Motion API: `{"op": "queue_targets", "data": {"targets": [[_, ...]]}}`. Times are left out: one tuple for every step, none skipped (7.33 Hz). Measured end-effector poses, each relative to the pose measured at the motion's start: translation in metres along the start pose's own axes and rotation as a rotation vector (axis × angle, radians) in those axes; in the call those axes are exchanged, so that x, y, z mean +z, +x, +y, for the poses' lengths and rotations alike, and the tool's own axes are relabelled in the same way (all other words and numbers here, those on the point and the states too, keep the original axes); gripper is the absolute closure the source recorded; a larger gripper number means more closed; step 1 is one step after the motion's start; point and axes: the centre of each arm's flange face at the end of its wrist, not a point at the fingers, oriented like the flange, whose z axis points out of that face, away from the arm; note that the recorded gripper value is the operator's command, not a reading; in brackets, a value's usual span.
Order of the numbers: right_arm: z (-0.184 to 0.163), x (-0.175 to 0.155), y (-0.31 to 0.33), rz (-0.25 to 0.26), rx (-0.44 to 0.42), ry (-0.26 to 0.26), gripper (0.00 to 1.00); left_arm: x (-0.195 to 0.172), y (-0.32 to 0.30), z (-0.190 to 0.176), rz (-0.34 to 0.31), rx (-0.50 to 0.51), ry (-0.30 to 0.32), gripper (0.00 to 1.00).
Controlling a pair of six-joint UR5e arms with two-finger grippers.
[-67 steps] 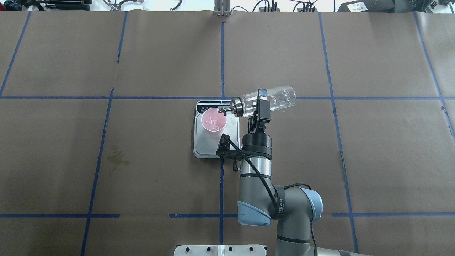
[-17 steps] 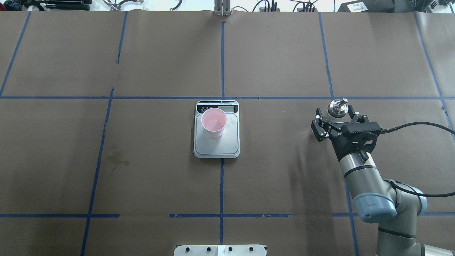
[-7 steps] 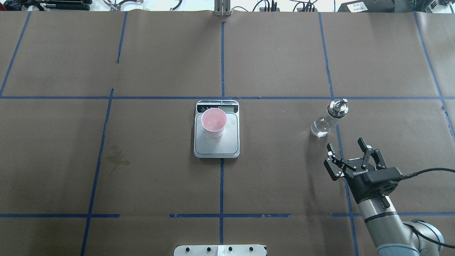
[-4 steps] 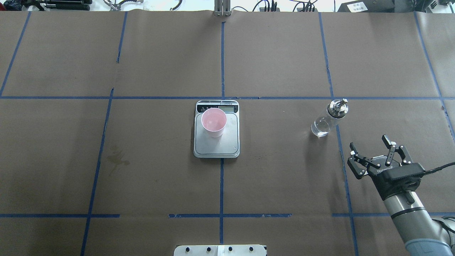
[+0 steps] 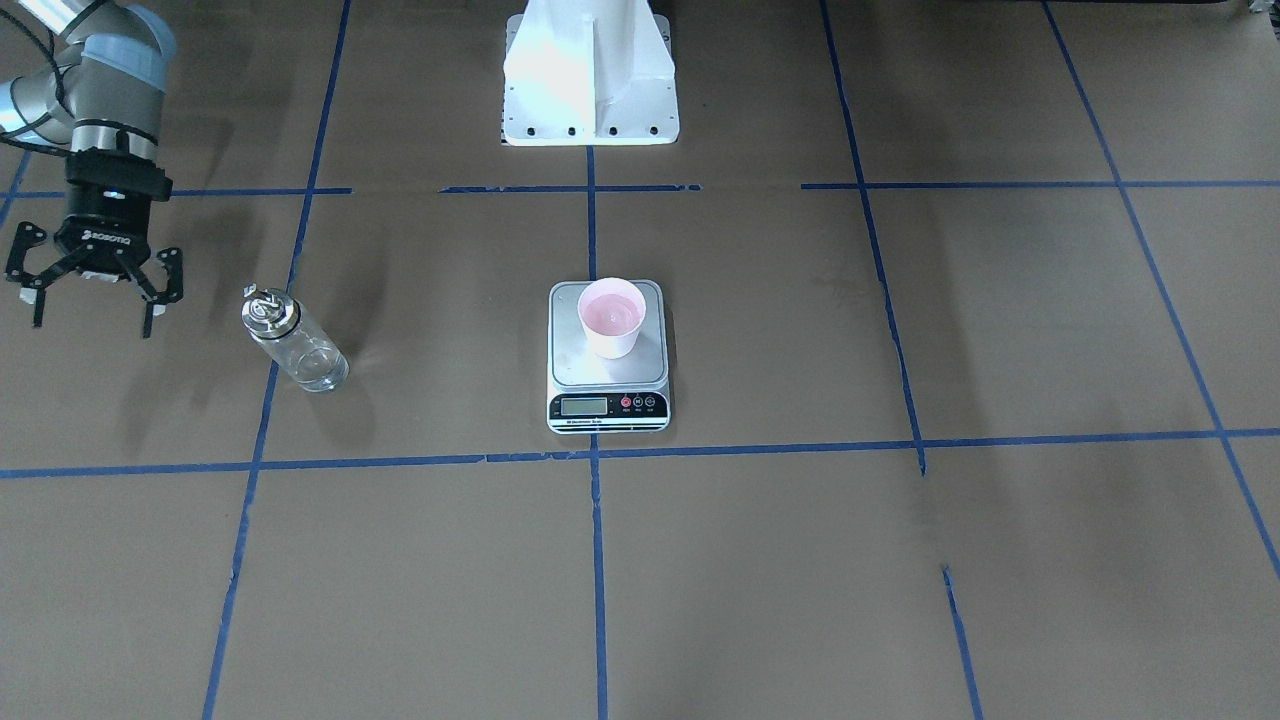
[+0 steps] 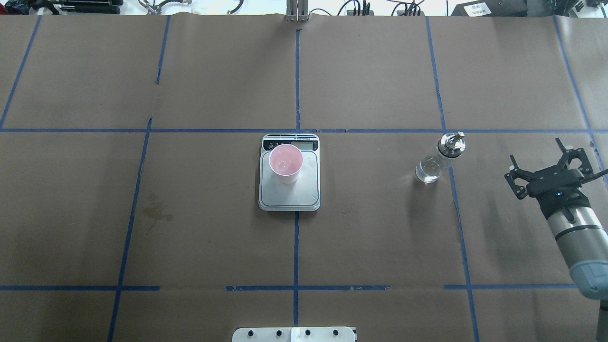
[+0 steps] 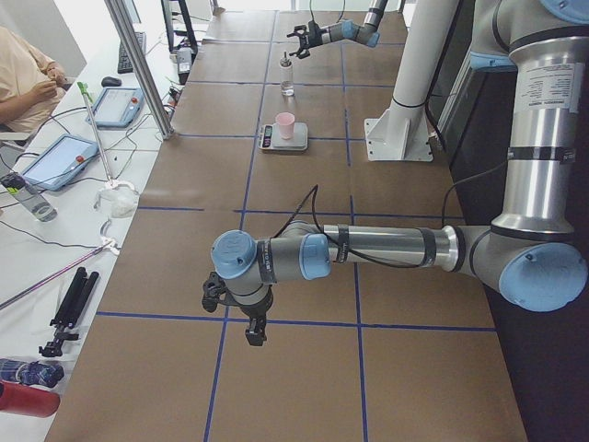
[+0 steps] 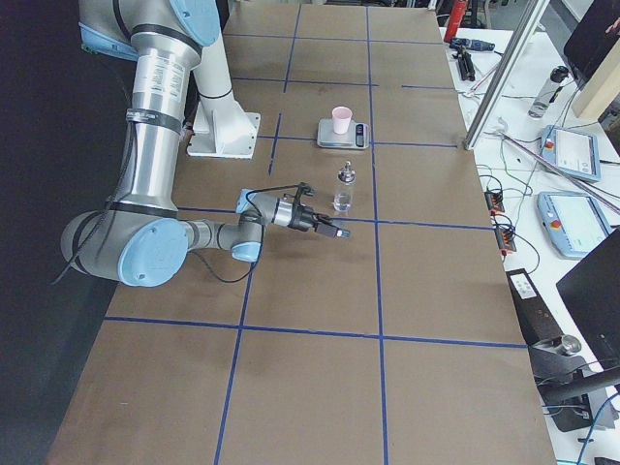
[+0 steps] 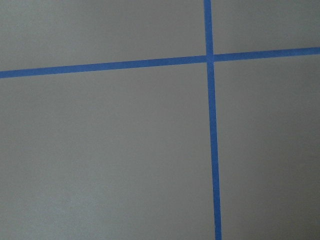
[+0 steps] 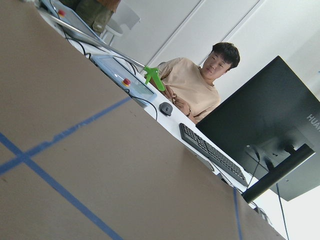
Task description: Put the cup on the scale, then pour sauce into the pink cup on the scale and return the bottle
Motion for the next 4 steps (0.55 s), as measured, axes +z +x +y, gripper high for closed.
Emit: {"op": "queue_targets", "data": {"targets": [[0.017,0.024,0.025,0.041,-0.114,-0.059,0.00,0.000,0.000,0.000,0.000,-0.001,-0.001,0.00],[0.032,0.046,0.050,0.084,-0.205,-0.124,0.00,0.000,0.000,0.000,0.000,-0.001,-0.001,0.00],[0.042,0.064,0.076,0.124,-0.274,-0.189,0.00,0.000,0.000,0.000,0.001,-0.001,0.000,0.00],[0.049,0.077,0.101,0.163,-0.326,-0.250,0.00,0.000,0.000,0.000,0.001,0.000,0.000,0.00]]}}
